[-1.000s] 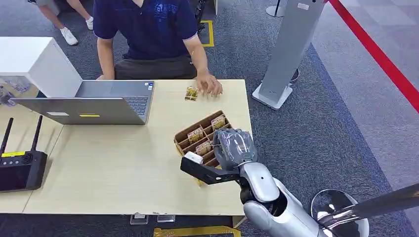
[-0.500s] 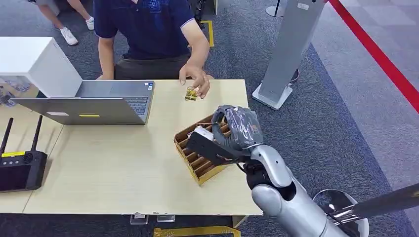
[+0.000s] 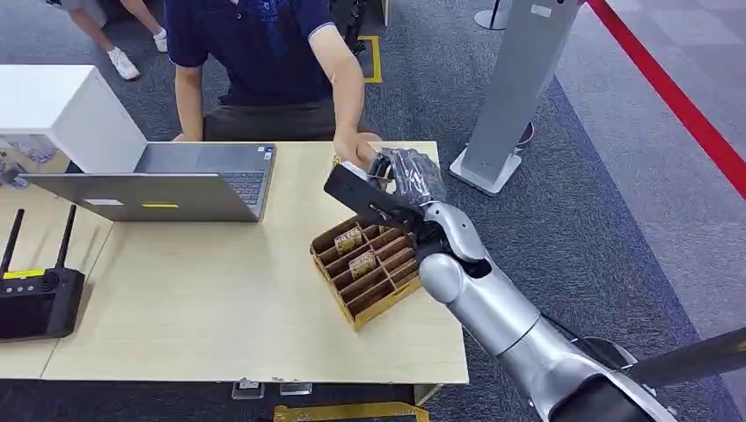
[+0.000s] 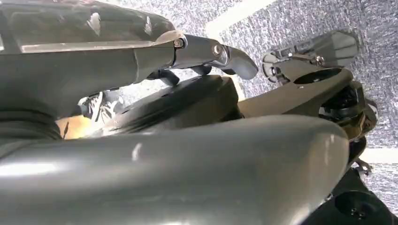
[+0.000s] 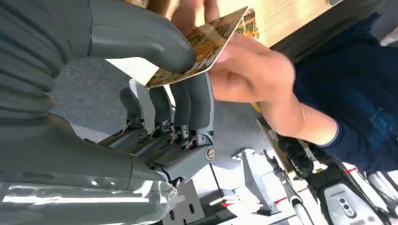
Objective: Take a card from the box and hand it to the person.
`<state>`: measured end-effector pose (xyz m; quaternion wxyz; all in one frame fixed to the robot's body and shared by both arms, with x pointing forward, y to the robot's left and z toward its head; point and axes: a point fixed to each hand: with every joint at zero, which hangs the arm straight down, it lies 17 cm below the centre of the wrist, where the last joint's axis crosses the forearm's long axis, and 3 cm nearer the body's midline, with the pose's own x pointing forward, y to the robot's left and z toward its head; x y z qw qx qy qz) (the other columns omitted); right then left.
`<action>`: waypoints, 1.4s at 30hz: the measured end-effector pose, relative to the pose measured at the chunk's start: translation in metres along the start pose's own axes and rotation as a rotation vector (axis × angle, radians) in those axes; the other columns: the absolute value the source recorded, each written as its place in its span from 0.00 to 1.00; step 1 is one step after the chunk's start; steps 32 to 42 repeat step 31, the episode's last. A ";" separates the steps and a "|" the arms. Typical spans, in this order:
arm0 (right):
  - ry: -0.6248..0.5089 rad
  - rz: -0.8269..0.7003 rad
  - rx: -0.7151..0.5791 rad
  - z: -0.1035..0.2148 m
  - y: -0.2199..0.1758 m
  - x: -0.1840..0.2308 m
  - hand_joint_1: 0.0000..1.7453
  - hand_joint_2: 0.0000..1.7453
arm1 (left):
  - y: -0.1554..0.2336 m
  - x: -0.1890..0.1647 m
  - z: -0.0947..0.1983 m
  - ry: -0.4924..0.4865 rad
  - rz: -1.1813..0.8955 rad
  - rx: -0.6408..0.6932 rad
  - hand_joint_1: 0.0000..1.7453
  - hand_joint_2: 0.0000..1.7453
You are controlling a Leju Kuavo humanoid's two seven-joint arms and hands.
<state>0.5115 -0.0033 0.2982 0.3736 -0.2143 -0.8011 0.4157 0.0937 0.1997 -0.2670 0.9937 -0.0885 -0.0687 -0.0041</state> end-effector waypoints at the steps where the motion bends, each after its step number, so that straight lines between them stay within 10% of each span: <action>1: 0.009 -0.003 0.013 -0.005 0.006 -0.002 0.74 1.00 | 0.000 0.000 0.000 0.000 0.002 0.000 0.00 0.00; 12: 0.056 0.004 0.087 -0.019 0.044 -0.014 0.74 1.00 | 0.000 -0.001 0.000 -0.004 0.024 0.001 0.00 0.00; 13: 0.062 0.006 0.092 -0.019 0.046 -0.015 0.00 1.00 | 0.001 -0.001 0.000 -0.006 0.024 0.001 0.00 0.00; 42: 0.133 0.046 0.058 -0.015 0.041 -0.039 0.00 1.00 | 0.001 0.000 0.000 -0.018 0.015 0.005 0.00 0.00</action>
